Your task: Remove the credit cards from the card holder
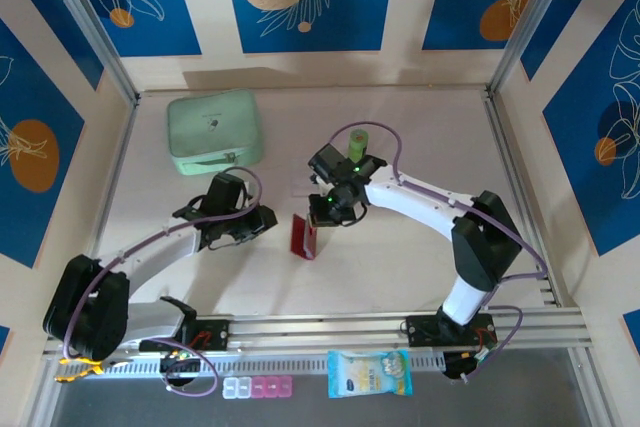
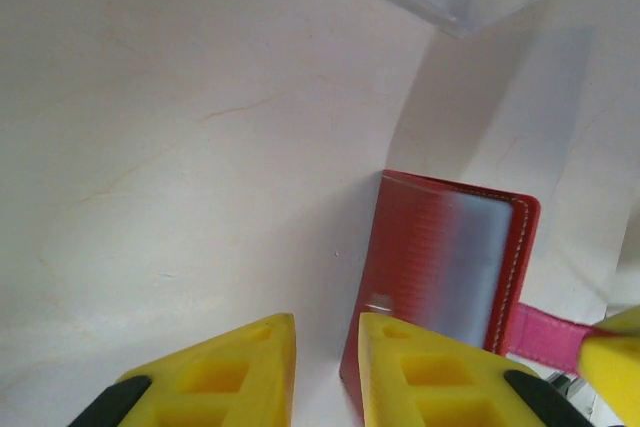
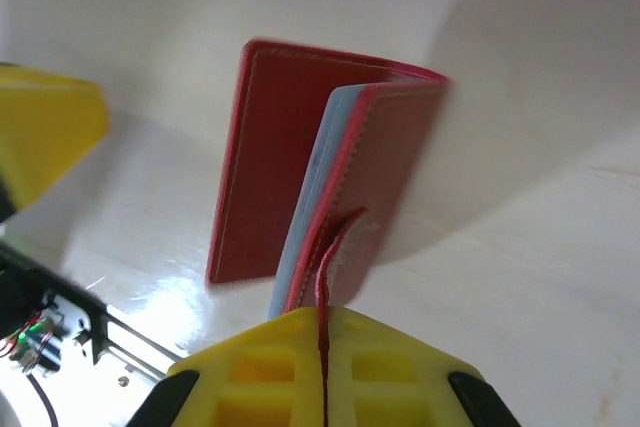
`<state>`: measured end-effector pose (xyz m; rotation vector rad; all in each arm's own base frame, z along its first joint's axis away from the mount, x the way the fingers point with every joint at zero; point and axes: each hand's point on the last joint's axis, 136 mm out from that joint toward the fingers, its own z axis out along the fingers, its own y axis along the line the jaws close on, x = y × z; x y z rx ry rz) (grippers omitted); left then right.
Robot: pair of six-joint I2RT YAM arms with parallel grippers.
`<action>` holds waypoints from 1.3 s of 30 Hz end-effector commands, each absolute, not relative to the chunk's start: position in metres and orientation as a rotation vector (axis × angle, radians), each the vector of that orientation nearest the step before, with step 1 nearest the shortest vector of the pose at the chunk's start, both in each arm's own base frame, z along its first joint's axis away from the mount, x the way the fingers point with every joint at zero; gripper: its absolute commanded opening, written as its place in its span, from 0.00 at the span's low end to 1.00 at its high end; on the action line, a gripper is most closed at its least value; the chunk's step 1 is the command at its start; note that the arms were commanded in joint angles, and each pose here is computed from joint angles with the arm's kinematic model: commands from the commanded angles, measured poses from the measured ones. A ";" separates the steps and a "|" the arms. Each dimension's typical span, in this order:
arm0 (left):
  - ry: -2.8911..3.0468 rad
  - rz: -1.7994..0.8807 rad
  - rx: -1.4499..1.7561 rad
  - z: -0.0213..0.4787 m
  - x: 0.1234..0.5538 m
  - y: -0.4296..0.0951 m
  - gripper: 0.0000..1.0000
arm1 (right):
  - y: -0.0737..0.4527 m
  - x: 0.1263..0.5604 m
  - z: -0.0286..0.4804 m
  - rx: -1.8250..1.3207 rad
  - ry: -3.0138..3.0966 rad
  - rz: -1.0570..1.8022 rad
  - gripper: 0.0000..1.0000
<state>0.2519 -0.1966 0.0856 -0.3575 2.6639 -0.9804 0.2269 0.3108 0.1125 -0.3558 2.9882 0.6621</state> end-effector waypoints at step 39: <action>2.984 -0.878 -0.279 0.007 0.216 -0.214 0.03 | 0.233 0.214 0.028 -0.242 3.173 0.206 0.02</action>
